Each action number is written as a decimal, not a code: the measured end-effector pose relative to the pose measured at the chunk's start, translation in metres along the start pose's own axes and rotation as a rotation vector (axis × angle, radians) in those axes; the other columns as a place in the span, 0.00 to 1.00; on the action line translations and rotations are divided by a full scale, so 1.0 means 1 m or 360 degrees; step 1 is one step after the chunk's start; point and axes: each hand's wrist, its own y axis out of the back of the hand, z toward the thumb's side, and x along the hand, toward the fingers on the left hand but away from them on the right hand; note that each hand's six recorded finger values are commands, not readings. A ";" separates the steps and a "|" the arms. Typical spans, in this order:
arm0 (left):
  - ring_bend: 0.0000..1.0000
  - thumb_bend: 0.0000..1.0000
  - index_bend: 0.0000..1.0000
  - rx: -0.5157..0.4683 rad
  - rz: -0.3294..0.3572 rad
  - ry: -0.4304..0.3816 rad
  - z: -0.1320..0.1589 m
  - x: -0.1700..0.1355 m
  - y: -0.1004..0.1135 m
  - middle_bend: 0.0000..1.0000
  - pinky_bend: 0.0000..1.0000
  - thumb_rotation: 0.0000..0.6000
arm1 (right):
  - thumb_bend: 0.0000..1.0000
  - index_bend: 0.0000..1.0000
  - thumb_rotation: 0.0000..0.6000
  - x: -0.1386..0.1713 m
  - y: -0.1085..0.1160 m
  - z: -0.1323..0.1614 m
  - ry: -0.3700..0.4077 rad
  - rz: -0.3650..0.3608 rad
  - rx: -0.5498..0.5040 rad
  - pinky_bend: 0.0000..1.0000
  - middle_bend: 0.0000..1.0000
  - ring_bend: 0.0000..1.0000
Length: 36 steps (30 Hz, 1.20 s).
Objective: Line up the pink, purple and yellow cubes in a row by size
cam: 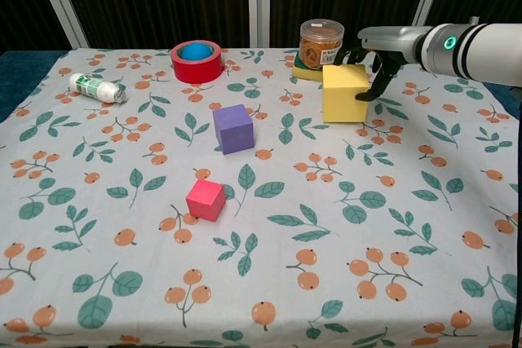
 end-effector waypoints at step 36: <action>0.04 0.07 0.14 -0.0011 0.0038 -0.0021 -0.004 0.001 0.001 0.02 0.11 1.00 | 0.05 0.00 1.00 -0.020 0.010 0.088 0.0215 0.0046 0.0030 0.03 0.00 0.00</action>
